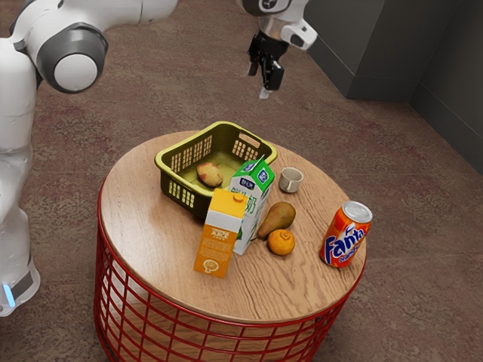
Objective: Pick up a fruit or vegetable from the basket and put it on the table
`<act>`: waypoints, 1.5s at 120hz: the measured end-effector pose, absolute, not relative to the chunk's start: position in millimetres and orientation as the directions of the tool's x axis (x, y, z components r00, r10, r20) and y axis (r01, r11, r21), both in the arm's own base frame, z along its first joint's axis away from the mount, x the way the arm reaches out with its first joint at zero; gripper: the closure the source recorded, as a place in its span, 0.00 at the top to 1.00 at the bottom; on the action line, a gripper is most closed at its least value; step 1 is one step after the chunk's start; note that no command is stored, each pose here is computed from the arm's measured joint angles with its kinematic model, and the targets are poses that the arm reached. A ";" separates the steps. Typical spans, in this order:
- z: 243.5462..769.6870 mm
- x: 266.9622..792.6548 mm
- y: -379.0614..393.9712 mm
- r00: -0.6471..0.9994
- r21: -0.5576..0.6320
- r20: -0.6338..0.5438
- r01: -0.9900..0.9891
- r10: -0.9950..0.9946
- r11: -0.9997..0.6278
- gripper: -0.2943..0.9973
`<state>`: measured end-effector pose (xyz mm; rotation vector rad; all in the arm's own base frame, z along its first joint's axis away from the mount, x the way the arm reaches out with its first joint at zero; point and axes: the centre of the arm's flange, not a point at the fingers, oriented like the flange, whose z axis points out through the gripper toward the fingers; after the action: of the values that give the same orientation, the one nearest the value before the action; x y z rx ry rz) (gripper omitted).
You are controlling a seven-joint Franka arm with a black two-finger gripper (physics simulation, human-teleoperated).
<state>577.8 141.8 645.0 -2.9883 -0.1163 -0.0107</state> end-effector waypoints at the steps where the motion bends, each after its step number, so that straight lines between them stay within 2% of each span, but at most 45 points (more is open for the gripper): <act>1: 645.1 577.9 141.8 0.997 -0.150 0.014 0.077 0.075 -0.986 0.77; 13: 658.3 573.6 136.2 0.998 -0.144 0.042 0.055 0.049 -0.988 0.77; 22: 689.8 569.1 93.2 0.994 -0.151 0.102 -0.022 -0.038 -0.988 0.77; 35: 696.7 571.4 58.7 0.988 -0.162 0.115 -0.087 -0.107 -0.983 0.77; 55: 680.6 575.2 64.4 0.991 -0.172 0.080 -0.091 -0.106 -0.981 0.77; 66: 683.4 575.9 14.2 0.978 -0.171 0.074 -0.179 -0.193 -0.969 0.77; 83: 656.8 559.9 -40.8 0.956 -0.132 -0.036 -0.294 -0.292 -0.947 0.77; 91: 634.1 532.7 -39.5 0.942 -0.094 -0.112 -0.328 -0.318 -0.940 0.77; 99: 597.8 474.8 -4.1 0.928 -0.045 -0.172 -0.343 -0.331 -0.938 0.77; 111: 561.2 431.2 41.5 0.920 -0.092 -0.219 -0.350 -0.324 -0.932 0.77; 137: 545.9 436.1 41.5 0.865 -0.226 -0.211 -0.497 -0.456 -0.838 0.77; 158: 526.6 437.6 34.8 0.816 -0.219 -0.222 -0.575 -0.534 -0.788 0.77; 180: 504.1 462.7 45.7 0.784 -0.186 -0.182 -0.620 -0.593 -0.763 0.77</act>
<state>462.7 45.7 504.1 -2.7409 0.9461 0.1638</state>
